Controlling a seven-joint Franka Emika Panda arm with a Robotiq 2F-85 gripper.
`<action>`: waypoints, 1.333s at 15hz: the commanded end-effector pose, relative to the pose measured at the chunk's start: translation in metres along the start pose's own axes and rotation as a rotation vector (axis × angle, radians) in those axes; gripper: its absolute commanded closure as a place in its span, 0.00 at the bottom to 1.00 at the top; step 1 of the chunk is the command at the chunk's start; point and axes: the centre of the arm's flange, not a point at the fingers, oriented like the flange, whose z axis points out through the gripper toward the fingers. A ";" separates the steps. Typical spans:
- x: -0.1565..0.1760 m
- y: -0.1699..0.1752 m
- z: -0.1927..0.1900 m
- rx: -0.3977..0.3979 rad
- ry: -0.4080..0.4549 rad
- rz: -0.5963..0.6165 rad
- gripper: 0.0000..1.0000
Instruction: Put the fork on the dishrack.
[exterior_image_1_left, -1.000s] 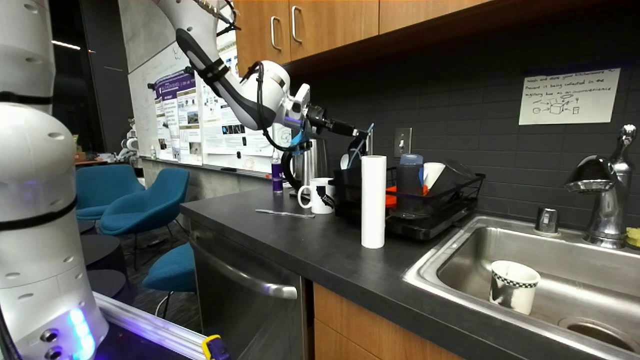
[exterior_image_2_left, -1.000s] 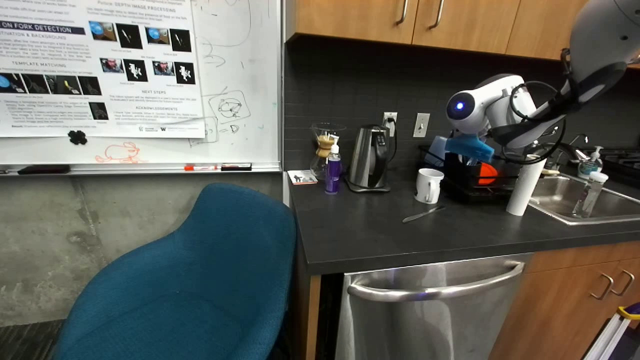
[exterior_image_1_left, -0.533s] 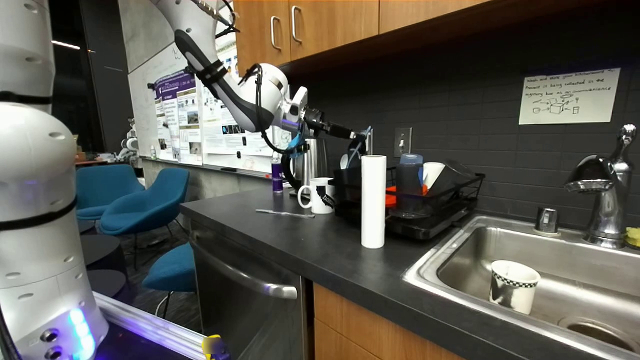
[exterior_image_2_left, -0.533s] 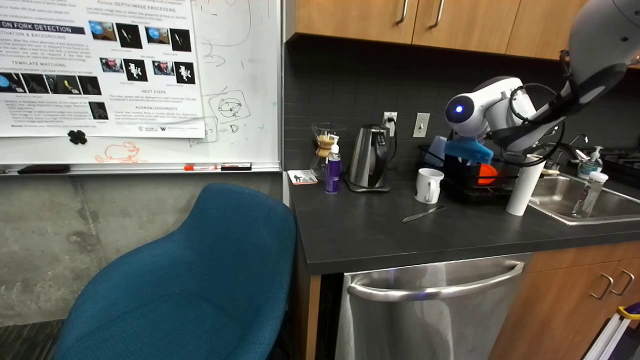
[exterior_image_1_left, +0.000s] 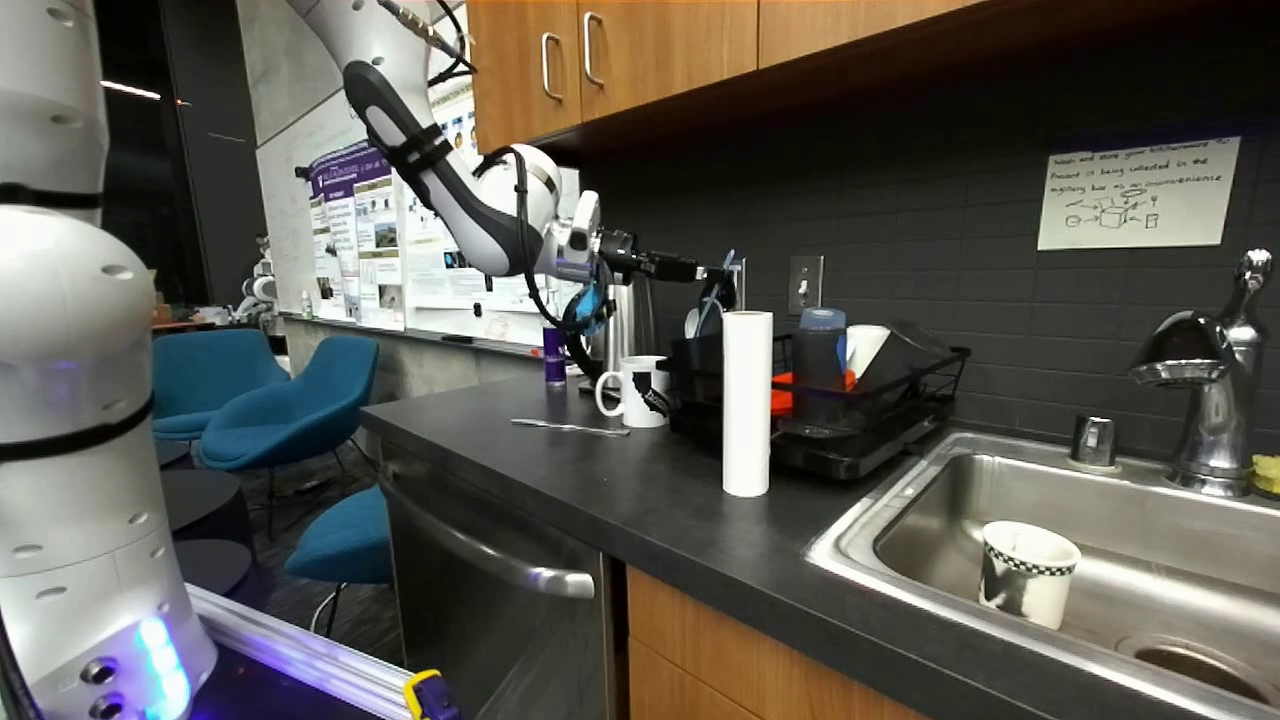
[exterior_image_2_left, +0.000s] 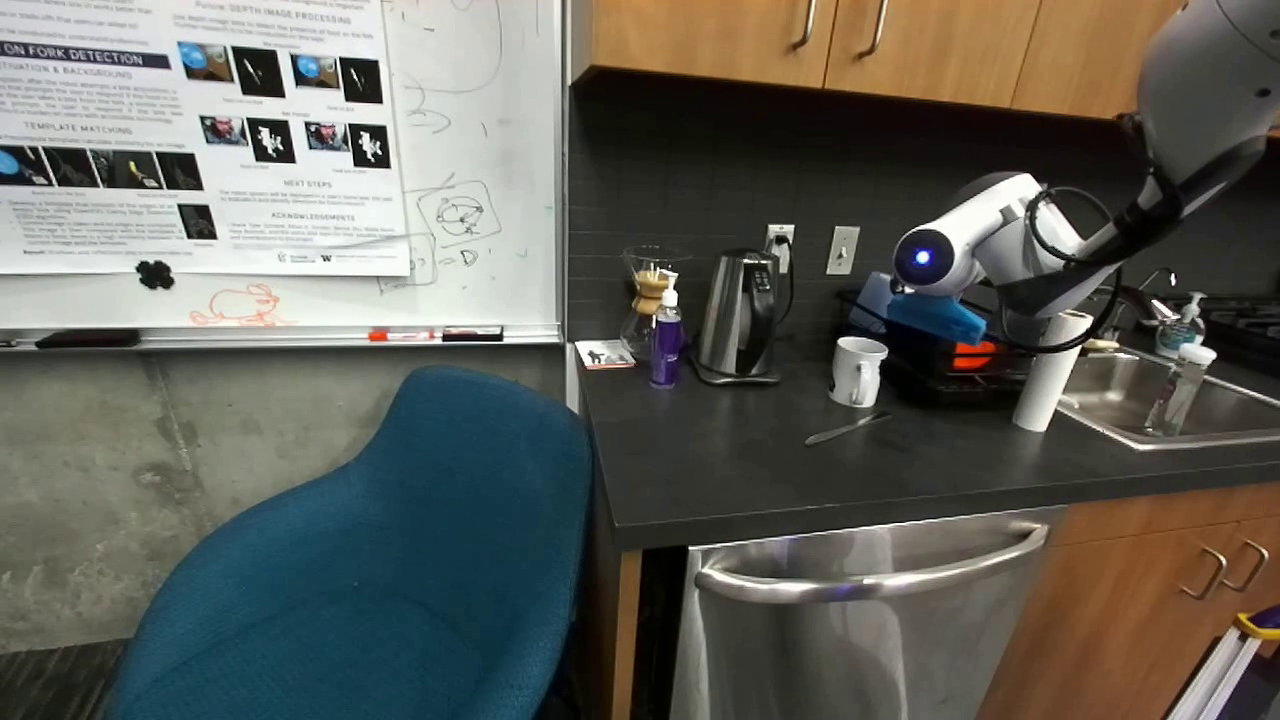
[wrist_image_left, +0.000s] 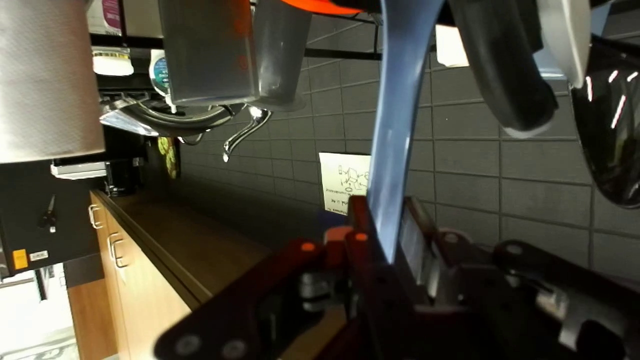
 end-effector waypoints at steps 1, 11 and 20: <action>-0.005 0.011 -0.015 0.018 -0.024 0.010 0.95; -0.015 0.036 -0.060 0.135 -0.328 -0.200 0.88; -0.015 0.067 -0.104 0.305 -0.763 -0.453 0.31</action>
